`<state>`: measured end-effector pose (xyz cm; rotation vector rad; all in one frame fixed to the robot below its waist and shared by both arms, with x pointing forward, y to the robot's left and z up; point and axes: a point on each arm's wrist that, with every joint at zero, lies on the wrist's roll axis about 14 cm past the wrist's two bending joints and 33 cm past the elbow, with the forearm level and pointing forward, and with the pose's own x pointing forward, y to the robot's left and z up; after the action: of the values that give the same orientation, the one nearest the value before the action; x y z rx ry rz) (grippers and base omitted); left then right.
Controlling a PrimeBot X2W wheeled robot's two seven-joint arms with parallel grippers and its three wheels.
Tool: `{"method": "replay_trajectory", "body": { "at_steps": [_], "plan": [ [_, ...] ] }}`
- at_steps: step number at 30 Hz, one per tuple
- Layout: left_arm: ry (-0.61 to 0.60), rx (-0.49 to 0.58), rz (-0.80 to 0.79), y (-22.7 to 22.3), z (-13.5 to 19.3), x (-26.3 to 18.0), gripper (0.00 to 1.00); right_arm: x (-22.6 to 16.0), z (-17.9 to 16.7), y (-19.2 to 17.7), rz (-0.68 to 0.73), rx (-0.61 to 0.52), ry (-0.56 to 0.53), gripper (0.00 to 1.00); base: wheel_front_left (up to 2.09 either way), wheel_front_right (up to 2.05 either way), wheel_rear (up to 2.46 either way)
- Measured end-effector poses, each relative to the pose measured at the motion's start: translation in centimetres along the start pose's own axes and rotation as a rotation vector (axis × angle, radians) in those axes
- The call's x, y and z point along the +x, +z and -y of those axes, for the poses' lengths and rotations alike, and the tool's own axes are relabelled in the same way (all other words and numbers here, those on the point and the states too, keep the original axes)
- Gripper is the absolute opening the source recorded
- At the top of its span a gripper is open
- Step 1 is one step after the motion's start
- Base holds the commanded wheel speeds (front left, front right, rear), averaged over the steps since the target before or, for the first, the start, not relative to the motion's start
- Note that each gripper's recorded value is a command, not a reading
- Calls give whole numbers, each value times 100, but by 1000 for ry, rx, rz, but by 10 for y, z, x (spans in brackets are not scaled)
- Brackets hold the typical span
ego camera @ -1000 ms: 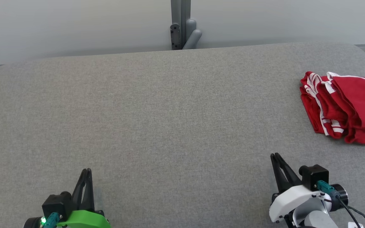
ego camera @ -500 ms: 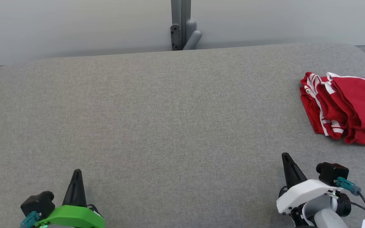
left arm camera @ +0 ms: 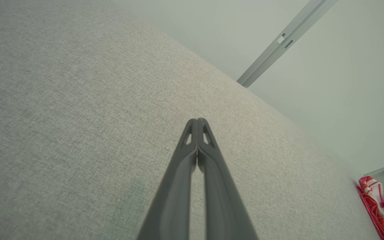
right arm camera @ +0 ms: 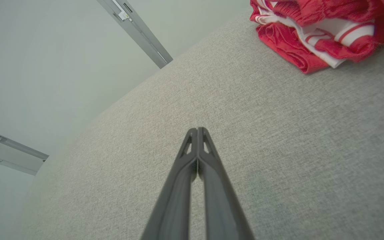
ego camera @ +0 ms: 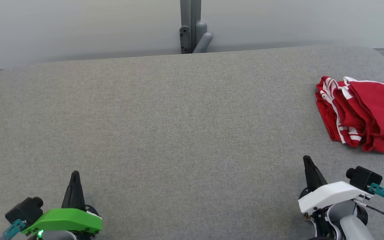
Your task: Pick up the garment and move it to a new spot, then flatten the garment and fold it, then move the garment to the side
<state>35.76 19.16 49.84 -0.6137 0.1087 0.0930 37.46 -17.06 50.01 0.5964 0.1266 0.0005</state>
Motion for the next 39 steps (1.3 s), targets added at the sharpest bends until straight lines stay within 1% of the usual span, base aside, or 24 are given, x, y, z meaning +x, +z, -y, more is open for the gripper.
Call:
{"method": "replay_trajectory", "body": {
  "at_steps": [20, 39],
  "plan": [
    [9, -276, 11, 14, 3, 7, 0, 3, 4, 13, 20, 279, -22, 0, 0, 0, 0],
    [-10, -487, 14, 25, 9, 12, 0, 6, 3, 26, 42, 496, -10, 0, 0, 0, 0]
  ]
}}
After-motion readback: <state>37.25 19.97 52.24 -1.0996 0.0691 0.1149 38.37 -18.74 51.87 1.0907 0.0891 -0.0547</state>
